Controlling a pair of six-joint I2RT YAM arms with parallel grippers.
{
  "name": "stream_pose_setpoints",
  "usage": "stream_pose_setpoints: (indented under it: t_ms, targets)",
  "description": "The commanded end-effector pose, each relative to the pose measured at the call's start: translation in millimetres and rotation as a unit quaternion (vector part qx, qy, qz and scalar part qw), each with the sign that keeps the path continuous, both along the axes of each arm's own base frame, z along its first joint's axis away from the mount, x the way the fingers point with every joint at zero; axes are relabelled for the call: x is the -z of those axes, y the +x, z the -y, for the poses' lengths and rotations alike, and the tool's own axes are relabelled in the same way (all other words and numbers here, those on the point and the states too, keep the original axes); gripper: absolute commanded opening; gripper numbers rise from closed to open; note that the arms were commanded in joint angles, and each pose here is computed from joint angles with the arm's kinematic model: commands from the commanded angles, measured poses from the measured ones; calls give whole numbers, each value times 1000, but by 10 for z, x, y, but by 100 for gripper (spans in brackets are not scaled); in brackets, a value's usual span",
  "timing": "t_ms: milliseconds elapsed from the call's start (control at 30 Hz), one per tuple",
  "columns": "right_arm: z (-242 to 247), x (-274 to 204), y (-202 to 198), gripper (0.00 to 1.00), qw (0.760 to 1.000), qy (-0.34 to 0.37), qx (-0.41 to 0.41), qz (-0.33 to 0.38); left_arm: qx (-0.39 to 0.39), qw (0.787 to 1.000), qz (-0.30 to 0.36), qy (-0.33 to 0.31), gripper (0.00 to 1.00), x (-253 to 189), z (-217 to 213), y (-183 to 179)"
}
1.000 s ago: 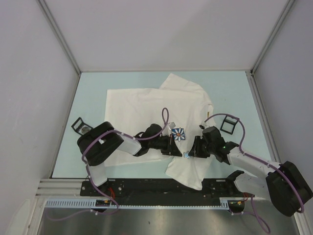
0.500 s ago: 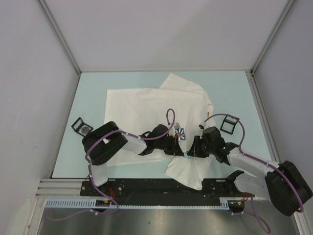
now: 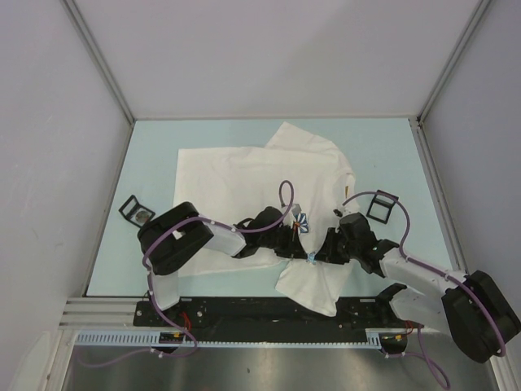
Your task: Remove the brooch from the garment
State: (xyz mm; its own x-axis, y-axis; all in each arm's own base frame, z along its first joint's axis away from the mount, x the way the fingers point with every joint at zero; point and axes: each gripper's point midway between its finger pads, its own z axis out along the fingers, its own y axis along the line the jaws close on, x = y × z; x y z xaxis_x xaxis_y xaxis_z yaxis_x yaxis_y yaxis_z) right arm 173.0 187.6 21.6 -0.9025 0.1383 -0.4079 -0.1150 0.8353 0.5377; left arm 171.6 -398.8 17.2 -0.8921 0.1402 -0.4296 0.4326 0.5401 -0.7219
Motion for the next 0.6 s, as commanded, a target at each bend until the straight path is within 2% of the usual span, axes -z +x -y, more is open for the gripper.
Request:
stream_pose_setpoints:
  t_ms: [0, 167, 333, 567]
  targets:
    - [-173, -177, 14, 11, 998, 58, -10, 16, -1, 999, 28, 24, 3, 55, -15, 28]
    - [-190, -192, -20, 0, 997, 78, 4, 4, -1, 999, 29, 17, 4, 3, -18, 10]
    - [-167, -279, -5, 0, 995, 100, 26, 11, -6, 999, 37, 16, 8, -81, -67, 7]
    - [-22, -300, -2, 0, 992, 109, 61, 14, -13, 998, 65, 4, 27, -365, -194, -6]
